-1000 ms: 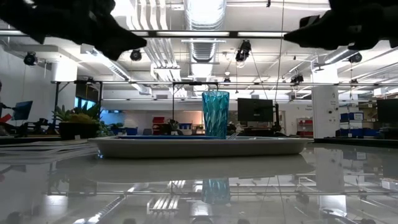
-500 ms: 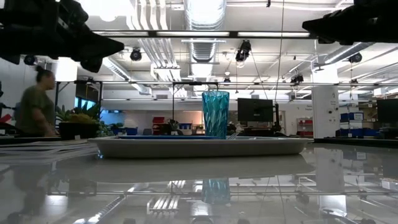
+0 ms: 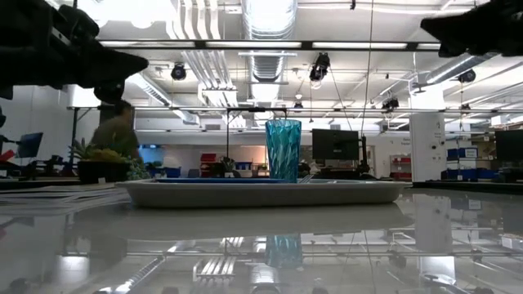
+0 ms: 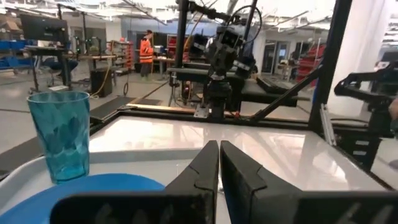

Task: Pick and place plate/cup/fork/spoon on tray
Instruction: Return to Home Position

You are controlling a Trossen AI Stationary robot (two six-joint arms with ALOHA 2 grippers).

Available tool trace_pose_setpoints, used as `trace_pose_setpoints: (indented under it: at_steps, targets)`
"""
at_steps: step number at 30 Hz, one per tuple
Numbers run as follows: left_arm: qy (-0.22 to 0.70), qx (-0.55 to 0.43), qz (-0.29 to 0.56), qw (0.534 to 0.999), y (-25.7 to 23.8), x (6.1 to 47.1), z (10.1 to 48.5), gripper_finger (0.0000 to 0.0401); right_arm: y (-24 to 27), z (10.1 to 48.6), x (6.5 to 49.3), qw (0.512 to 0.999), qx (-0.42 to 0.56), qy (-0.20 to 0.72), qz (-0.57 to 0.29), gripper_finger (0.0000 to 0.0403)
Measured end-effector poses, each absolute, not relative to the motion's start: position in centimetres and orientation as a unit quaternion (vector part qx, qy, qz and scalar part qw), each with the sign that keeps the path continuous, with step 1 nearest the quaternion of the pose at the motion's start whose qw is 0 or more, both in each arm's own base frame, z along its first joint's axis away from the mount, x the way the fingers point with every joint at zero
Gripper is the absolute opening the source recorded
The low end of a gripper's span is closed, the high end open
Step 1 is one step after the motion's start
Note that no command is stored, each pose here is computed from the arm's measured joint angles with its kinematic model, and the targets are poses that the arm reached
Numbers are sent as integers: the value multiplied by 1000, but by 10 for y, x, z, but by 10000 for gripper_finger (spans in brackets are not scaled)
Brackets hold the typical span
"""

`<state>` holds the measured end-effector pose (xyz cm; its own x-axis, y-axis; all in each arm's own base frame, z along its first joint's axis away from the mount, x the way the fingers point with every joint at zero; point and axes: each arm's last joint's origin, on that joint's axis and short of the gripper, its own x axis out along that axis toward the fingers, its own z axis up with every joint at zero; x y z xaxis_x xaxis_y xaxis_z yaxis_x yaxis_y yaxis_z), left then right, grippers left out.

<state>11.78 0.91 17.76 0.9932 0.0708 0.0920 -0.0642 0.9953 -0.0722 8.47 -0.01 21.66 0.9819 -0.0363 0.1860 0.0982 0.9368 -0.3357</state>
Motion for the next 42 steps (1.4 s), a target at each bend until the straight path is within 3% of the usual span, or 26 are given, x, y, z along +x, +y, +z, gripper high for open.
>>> trace_pose_setpoints:
  at_steps: [12, 21, 33, 42]
  targets:
    - [-41, -34, 8, 999, 8, 118, 176, 0, 0, 181, 96, 982, -172, -69, -32, 9]
    - [-35, -34, 13, 999, 8, 118, 175, 0, 0, 183, 96, 981, -172, -78, -37, 9]
    - [-34, -31, 15, 999, 8, 118, 174, 0, 0, 182, 98, 996, -47, -72, -22, 9]
    - [-34, -32, 15, 999, 8, 118, 174, 0, 0, 181, 98, 996, -54, -69, -23, 9]
